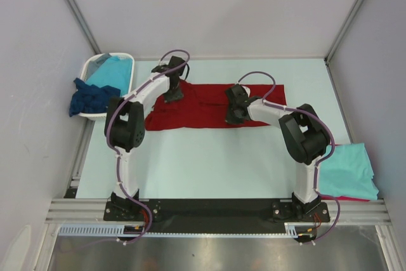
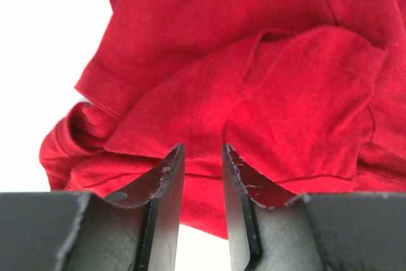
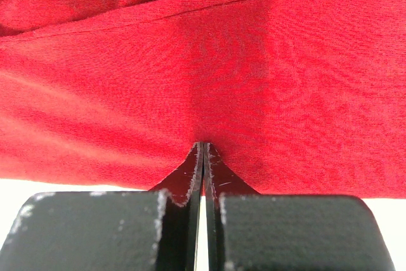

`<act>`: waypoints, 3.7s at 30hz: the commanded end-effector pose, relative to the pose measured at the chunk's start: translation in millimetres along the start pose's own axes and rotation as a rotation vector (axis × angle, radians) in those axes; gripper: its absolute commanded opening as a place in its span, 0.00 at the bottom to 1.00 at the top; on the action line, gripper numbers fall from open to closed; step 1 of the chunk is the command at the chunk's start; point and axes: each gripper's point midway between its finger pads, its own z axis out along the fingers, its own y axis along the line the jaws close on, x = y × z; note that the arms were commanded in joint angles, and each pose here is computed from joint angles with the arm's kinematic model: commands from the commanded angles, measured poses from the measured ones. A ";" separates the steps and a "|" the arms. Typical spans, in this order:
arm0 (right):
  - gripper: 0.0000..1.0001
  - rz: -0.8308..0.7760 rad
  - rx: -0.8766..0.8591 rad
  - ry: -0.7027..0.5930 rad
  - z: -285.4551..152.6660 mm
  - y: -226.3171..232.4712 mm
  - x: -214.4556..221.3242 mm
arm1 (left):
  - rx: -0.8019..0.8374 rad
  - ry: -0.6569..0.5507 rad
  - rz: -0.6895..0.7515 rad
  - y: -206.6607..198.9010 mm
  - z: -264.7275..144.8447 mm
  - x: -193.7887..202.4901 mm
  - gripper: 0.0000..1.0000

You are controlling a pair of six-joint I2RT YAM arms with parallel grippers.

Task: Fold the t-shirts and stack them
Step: Rotate the tshirt 90 degrees

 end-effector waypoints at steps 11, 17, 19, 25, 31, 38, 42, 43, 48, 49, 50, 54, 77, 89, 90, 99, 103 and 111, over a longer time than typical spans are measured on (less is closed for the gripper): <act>0.00 -0.030 0.082 0.149 16.4 -22.3 49.2 | 0.009 0.009 0.045 -9.2 -3.3 22.5 0.36; 0.00 -0.031 0.086 0.150 15.1 -23.8 49.2 | -0.009 0.019 0.051 -6.9 6.4 22.9 0.36; 0.00 -0.033 0.089 0.150 15.0 -24.9 49.6 | -0.008 0.017 0.046 -6.6 7.1 20.3 0.36; 0.00 -0.031 0.094 0.148 13.3 -28.3 49.2 | -0.015 0.020 0.033 -4.7 13.2 12.5 0.36; 0.00 -0.033 0.095 0.144 11.8 -29.6 46.7 | -0.026 0.040 0.018 0.9 22.3 11.9 0.26; 0.00 -0.030 0.098 0.150 13.6 -30.9 47.4 | -0.023 0.018 0.007 2.3 14.3 6.2 0.00; 0.00 -0.038 0.094 0.150 14.6 -29.1 46.7 | -0.021 -0.005 -0.003 4.3 5.9 0.7 0.00; 0.00 -0.037 0.093 0.149 15.1 -28.7 46.3 | -0.020 -0.012 -0.004 4.2 3.9 -1.7 0.00; 0.00 -0.039 0.095 0.151 14.8 -29.8 47.4 | -0.013 -0.062 -0.011 2.3 -8.7 -22.9 0.00; 0.00 -0.039 0.093 0.149 14.5 -29.3 46.8 | -0.014 -0.066 -0.011 2.4 -9.1 -25.1 0.00; 0.00 -0.040 0.090 0.149 14.0 -28.3 47.0 | -0.007 -0.076 -0.015 1.3 -11.4 -31.0 0.00; 0.00 -0.040 0.092 0.148 11.7 -30.3 47.3 | -0.015 -0.073 -0.021 1.6 -5.2 -38.9 0.00; 0.00 -0.048 0.064 0.143 12.6 -19.6 43.7 | -0.042 -0.094 -0.015 23.6 -34.9 -13.5 0.33; 0.00 -0.057 0.072 0.140 6.4 -24.3 47.1 | -0.074 -0.076 -0.016 18.5 -14.7 -26.6 0.30; 0.00 -0.052 0.071 0.139 6.4 -24.9 46.3 | -0.070 -0.081 -0.019 18.7 -16.4 -25.9 0.30; 0.00 -0.047 0.065 0.149 14.2 -23.1 45.5 | -0.063 -0.065 -0.017 30.0 -23.6 -3.8 0.26; 0.00 -0.045 0.060 0.147 16.8 -20.4 42.7 | -0.061 -0.064 -0.006 30.7 -23.0 2.8 0.27; 0.00 -0.055 0.071 0.149 14.9 -22.8 42.6 | -0.079 -0.044 0.018 25.1 -7.2 -4.7 0.25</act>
